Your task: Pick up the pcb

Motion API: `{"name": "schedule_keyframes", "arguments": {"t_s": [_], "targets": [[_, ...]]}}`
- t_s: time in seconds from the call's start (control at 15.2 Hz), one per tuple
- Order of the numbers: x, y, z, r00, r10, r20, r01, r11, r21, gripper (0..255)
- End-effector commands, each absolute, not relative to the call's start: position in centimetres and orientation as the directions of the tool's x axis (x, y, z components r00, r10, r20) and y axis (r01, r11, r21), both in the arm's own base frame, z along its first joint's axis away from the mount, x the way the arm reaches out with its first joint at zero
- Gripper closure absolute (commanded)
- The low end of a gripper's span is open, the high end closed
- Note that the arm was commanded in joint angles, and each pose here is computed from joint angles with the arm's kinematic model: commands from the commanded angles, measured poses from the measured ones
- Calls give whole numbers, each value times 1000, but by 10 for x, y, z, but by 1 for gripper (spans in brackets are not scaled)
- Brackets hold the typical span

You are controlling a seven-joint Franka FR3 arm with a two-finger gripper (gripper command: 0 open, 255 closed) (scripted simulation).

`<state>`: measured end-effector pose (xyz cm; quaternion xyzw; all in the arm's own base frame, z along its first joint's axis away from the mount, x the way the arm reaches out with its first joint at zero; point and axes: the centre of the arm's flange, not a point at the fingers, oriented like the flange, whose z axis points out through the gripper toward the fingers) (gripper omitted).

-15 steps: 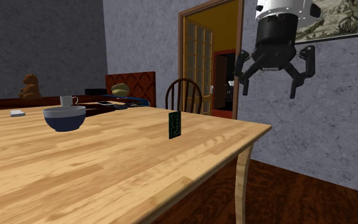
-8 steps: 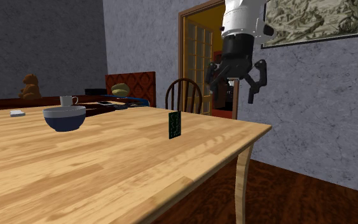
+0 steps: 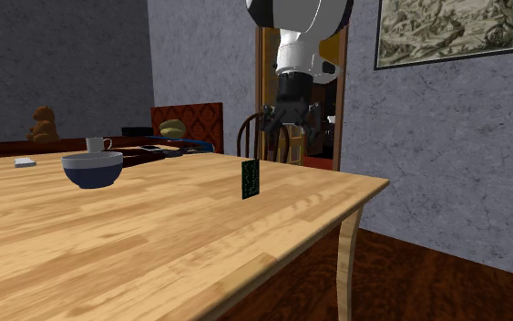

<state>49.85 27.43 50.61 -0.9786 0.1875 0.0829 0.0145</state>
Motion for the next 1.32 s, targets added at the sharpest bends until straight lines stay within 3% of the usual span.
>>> {"name": "schedule_keyframes", "arguments": {"t_s": [0.0,0.53,1.19,1.25], "targets": [[514,296,500,908,-381,-176,-385,-923,8,0],[580,378,473,876,-435,-206,-439,-898,31,0],[580,378,433,877,-435,-206,-439,-898,31,0],[579,378,433,877,-435,-206,-439,-898,31,255]]}}
